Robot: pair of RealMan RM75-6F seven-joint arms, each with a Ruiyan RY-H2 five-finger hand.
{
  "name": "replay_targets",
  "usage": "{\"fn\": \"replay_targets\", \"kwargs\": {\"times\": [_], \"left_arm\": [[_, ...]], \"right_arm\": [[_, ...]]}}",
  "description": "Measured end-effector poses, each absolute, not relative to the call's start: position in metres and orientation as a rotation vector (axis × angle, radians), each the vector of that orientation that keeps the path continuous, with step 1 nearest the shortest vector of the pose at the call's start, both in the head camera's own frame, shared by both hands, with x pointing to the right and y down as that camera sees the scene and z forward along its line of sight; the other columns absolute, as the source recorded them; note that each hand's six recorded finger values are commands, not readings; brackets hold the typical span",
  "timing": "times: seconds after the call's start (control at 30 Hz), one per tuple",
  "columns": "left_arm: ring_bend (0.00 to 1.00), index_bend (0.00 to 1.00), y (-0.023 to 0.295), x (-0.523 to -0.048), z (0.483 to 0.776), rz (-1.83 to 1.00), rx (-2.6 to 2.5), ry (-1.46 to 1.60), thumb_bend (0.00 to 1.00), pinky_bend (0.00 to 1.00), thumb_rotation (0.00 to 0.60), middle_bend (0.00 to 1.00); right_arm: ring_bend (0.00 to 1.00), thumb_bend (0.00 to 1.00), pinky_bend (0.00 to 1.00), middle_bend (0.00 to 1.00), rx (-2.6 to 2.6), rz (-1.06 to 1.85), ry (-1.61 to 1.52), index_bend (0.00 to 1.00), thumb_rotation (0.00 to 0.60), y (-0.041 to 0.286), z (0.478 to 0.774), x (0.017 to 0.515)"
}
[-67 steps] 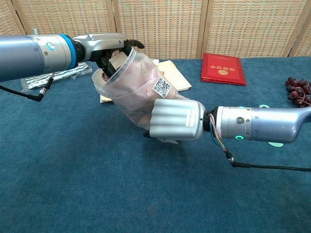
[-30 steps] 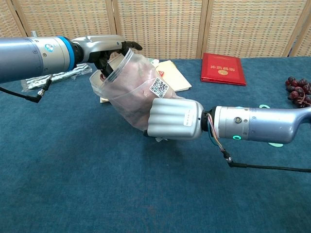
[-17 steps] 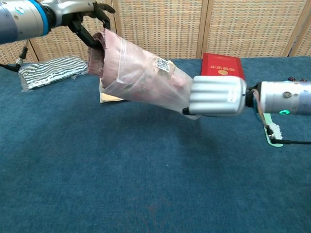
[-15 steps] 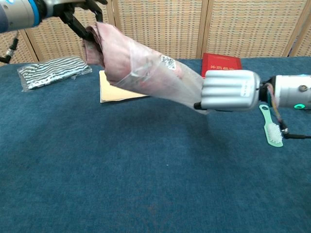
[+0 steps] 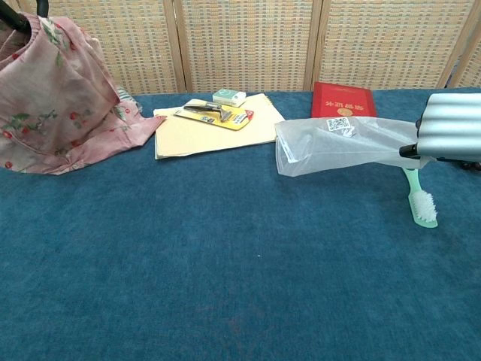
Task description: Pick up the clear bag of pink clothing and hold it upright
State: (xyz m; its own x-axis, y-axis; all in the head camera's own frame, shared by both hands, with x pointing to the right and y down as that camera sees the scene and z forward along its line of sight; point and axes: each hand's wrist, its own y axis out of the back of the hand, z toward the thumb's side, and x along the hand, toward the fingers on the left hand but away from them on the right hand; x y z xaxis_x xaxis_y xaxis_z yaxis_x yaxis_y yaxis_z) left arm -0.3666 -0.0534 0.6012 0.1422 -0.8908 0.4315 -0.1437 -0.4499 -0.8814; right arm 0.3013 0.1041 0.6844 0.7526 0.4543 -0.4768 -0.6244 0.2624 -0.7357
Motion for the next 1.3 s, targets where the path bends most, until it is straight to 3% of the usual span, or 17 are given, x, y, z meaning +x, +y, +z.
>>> {"fn": "replay_targets", "kwargs": {"times": [0.07, 0.1, 0.13, 0.2, 0.23, 0.27, 0.33, 0.37, 0.7, 0.97, 1.3], "left_arm": [[0.00, 0.52, -0.049, -0.369, 0.605, -1.374, -1.737, 0.996, 0.43, 0.00, 0.600, 0.00], [0.00, 0.32, -0.047, -0.370, 0.607, -1.376, -1.746, 0.992, 0.40, 0.00, 0.600, 0.00], [0.00, 0.16, -0.045, -0.370, 0.608, -1.378, -1.753, 0.990, 0.35, 0.00, 0.600, 0.00], [0.00, 0.00, -0.041, -0.372, 0.610, -1.384, -1.769, 0.980, 0.21, 0.00, 0.600, 0.00], [0.00, 0.00, -0.040, -0.372, 0.610, -1.386, -1.771, 0.975, 0.16, 0.00, 0.600, 0.00], [0.00, 0.00, -0.039, -0.373, 0.608, -1.388, -1.770, 0.970, 0.13, 0.00, 0.600, 0.00], [0.00, 0.00, -0.037, -0.375, 0.604, -1.384, -1.768, 0.961, 0.09, 0.00, 0.600, 0.00], [0.00, 0.00, -0.036, -0.376, 0.602, -1.380, -1.767, 0.961, 0.09, 0.00, 0.600, 0.00], [0.00, 0.00, 0.007, -0.418, 0.551, -1.340, -1.679, 1.036, 0.07, 0.00, 0.600, 0.00], [0.00, 0.00, 0.058, -0.442, 0.537, -1.366, -1.613, 1.091, 0.07, 0.00, 0.600, 0.00], [0.00, 0.00, 0.167, -0.463, 0.535, -1.490, -1.517, 1.155, 0.07, 0.00, 0.600, 0.00]], "right_arm": [[0.78, 0.67, 0.99, 0.86, -1.086, 0.738, 0.175, 0.71, 0.600, 0.107, 0.685, 0.302], [0.78, 0.65, 0.98, 0.83, -1.089, 0.739, 0.169, 0.69, 0.600, 0.108, 0.686, 0.302], [0.75, 0.55, 0.93, 0.76, -1.091, 0.741, 0.162, 0.58, 0.600, 0.109, 0.685, 0.302], [0.54, 0.24, 0.71, 0.50, -1.092, 0.747, 0.152, 0.26, 0.600, 0.108, 0.685, 0.303], [0.32, 0.08, 0.49, 0.29, -1.088, 0.755, 0.141, 0.10, 0.600, 0.107, 0.684, 0.303], [0.13, 0.00, 0.28, 0.12, -1.082, 0.764, 0.131, 0.02, 0.600, 0.106, 0.683, 0.304], [0.00, 0.00, 0.06, 0.00, -1.071, 0.803, 0.100, 0.00, 0.600, 0.103, 0.682, 0.308], [0.00, 0.00, 0.02, 0.00, -1.071, 0.822, 0.084, 0.00, 0.600, 0.102, 0.682, 0.310], [0.00, 0.00, 0.00, 0.00, -1.190, 0.900, -0.187, 0.00, 0.600, 0.120, 0.636, 0.314], [0.00, 0.00, 0.00, 0.00, -1.282, 1.040, -0.505, 0.00, 0.600, 0.136, 0.598, 0.335], [0.00, 0.00, 0.00, 0.00, -1.418, 1.206, -0.943, 0.00, 0.600, 0.181, 0.571, 0.366]]}}
